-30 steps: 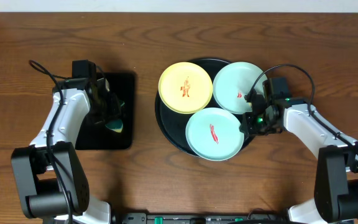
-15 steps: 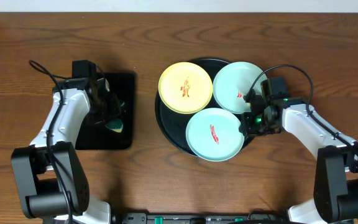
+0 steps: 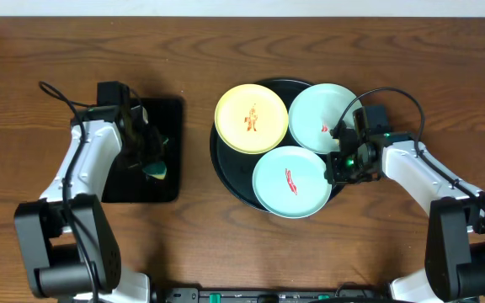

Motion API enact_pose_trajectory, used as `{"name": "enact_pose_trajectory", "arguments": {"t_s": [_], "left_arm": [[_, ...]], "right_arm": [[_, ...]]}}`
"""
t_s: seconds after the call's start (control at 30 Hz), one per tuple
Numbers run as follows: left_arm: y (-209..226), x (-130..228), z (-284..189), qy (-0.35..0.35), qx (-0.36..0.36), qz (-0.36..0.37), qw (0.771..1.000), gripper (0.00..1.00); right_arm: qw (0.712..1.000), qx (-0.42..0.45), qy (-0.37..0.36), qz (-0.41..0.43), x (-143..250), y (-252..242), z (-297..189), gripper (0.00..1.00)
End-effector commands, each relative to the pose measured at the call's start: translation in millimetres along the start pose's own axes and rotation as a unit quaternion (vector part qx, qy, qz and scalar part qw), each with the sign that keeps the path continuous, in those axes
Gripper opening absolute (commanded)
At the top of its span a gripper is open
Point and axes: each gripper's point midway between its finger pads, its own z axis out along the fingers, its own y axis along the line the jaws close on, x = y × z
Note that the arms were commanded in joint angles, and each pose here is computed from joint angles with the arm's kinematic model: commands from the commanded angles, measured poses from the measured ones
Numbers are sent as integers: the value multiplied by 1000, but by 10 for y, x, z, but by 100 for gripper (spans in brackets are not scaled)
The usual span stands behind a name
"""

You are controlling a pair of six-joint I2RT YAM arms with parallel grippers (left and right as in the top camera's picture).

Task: Clean dirty plates on tray and stack at the side
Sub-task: 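Reach the right gripper to the front pale green plate rim and grip it, then lift the sponge with the left gripper and carry it toward the plates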

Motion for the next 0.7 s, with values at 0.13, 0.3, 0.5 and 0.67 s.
{"name": "enact_pose_trajectory", "arguments": {"t_s": [0.13, 0.3, 0.5, 0.67], "left_arm": [[-166, -241, -508, -98, 26, 18, 995, 7], [-189, -387, -562, -132, 28, 24, 991, 7], [-153, -360, -342, -112, 23, 20, 993, 7], [-192, -298, -108, -79, 19, 27, 996, 7]], "right_arm": [[1000, -5, -10, -4, -78, 47, -4, 1], [1000, -6, -11, -5, -87, 49, -4, 1], [1000, -6, -11, -4, -87, 49, -4, 1], [1000, -6, -11, -5, -87, 49, -5, 1]]}}
